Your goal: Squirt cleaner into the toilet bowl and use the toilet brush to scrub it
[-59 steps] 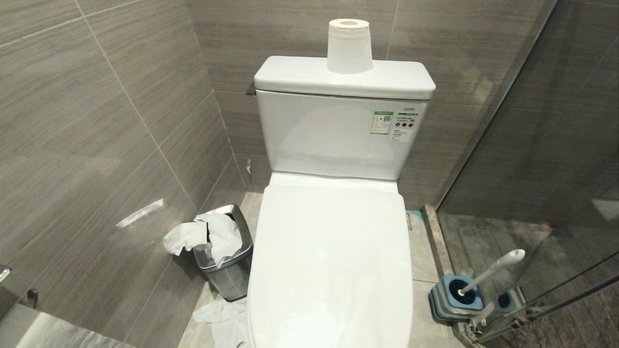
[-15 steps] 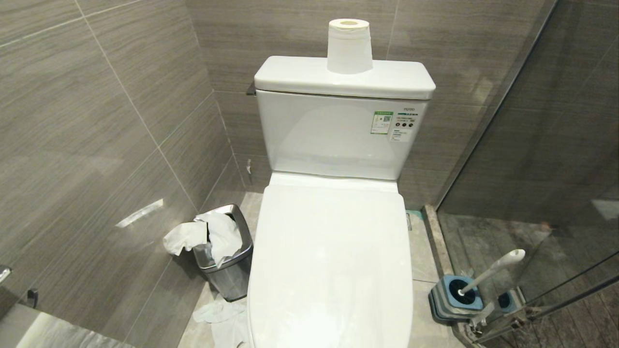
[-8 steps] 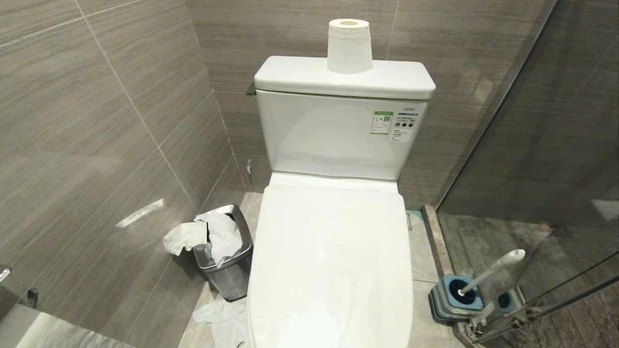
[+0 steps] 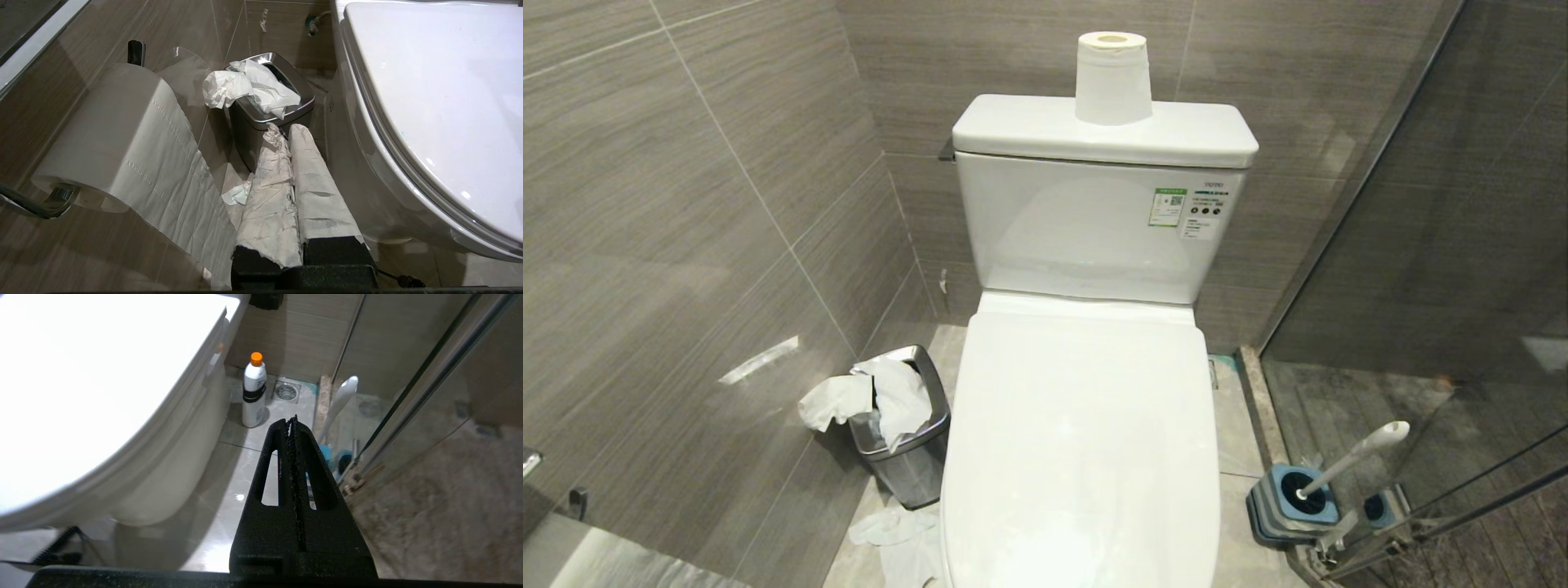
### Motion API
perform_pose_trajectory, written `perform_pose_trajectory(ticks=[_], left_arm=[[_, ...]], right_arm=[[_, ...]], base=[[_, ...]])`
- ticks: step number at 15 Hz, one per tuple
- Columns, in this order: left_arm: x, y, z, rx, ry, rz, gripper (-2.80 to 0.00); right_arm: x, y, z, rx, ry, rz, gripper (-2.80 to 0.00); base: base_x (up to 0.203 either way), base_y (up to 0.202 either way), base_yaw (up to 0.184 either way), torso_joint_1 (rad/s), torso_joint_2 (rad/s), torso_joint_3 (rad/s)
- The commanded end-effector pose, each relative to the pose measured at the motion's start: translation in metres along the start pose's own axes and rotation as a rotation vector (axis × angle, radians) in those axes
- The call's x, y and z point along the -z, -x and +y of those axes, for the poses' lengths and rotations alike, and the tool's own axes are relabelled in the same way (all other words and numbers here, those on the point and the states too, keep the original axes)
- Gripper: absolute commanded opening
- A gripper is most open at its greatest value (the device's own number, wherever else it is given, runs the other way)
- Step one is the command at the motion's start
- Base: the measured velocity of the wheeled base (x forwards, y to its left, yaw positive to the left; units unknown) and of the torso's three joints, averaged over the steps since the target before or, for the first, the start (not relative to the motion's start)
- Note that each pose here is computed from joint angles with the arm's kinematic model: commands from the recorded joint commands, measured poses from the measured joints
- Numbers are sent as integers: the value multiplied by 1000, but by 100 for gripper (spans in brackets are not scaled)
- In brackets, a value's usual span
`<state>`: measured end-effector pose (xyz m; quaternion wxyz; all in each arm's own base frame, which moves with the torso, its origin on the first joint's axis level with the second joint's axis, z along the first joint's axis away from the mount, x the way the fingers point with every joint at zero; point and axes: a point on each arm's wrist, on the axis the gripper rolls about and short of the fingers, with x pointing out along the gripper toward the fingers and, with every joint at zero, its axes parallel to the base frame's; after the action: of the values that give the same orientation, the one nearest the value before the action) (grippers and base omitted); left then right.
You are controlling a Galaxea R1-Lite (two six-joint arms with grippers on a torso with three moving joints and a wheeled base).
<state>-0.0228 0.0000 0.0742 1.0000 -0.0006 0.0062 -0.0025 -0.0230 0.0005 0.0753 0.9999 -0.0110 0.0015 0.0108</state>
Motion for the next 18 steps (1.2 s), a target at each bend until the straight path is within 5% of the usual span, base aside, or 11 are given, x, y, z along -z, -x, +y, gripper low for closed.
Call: perform_pose_trajectory(ticks=[1,18], left_arm=[[0,0,0,0,0,3,-280],[0,0,0,0,0,3,-280]], right_arm=[[0,0,-1,36,-64,-2,-280],[0,0,-1,37,-68,-2,-280]], base=[[0,0,0,0,0,0],[0,0,0,0,0,0]])
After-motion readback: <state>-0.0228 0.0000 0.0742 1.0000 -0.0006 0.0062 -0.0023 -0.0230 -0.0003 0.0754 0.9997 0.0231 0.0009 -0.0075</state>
